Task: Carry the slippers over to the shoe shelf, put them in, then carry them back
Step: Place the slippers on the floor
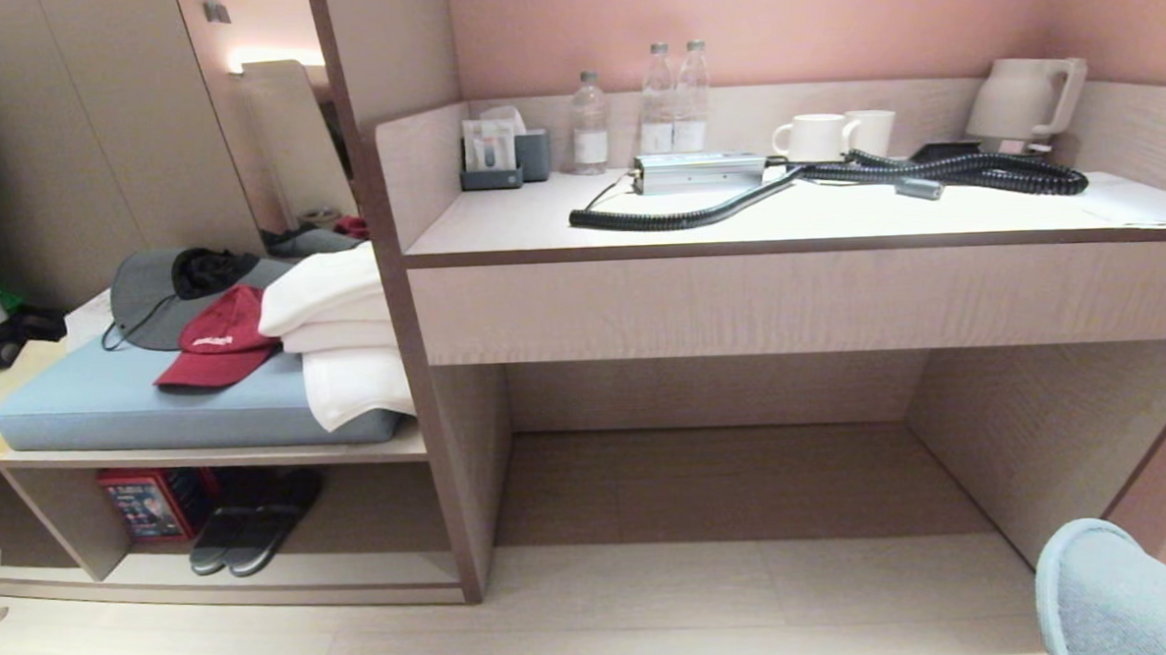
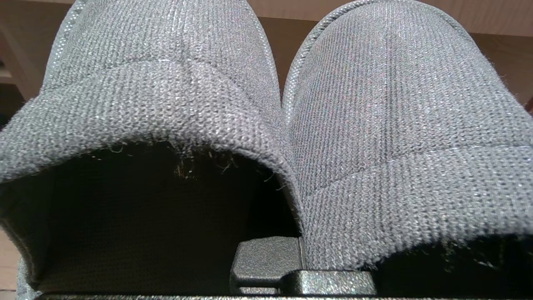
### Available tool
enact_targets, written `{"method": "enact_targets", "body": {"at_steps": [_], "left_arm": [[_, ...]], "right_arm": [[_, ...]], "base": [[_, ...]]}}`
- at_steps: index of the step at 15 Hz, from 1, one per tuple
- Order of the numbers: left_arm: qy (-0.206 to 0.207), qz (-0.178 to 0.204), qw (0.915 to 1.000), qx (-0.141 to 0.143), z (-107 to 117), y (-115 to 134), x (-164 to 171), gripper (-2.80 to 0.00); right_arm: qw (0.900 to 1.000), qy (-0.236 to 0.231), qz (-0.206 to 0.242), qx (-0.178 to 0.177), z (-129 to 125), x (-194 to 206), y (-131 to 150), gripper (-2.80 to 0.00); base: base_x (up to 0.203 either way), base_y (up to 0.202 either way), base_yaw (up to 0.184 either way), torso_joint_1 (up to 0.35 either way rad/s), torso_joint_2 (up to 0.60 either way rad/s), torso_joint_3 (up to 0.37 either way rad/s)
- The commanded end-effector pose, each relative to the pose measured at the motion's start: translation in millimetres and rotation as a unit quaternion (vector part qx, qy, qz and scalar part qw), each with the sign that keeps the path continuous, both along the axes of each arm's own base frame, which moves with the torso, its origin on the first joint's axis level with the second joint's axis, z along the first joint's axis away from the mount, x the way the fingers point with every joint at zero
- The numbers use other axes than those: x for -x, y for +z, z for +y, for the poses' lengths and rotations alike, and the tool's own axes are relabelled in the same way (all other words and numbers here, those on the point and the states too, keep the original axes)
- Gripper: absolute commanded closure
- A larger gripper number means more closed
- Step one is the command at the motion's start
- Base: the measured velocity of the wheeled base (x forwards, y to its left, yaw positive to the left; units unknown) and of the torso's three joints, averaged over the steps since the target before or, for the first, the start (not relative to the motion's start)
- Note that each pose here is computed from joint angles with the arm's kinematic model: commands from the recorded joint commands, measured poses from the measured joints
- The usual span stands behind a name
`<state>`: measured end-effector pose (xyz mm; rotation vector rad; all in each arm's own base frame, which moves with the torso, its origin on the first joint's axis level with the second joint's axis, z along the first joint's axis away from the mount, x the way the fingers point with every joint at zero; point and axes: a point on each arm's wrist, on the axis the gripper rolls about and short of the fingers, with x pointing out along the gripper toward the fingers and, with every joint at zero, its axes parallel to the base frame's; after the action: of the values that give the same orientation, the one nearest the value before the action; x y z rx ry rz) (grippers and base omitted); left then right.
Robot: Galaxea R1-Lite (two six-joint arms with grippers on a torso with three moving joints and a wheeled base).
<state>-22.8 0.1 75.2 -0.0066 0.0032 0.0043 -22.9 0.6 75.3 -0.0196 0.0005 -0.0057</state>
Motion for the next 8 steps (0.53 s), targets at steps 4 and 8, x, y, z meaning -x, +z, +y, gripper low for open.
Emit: {"method": "enact_targets", "body": {"at_steps": [4, 8], "left_arm": [[0.0, 0.0, 1.0, 0.001, 0.0, 0.0, 0.0, 0.0], [0.0, 0.0, 1.0, 0.001, 0.0, 0.0, 0.0, 0.0]], "right_arm": [[1.0, 0.0, 0.0, 0.0, 0.0, 0.0, -0.4, 0.0], [1.0, 0.0, 0.0, 0.0, 0.0, 0.0, -0.4, 0.0]], "base": [[0.0, -0.048, 0.001, 0.002, 0.0, 0.001], [0.0, 0.0, 0.0, 0.0, 0.0, 0.0]]}}
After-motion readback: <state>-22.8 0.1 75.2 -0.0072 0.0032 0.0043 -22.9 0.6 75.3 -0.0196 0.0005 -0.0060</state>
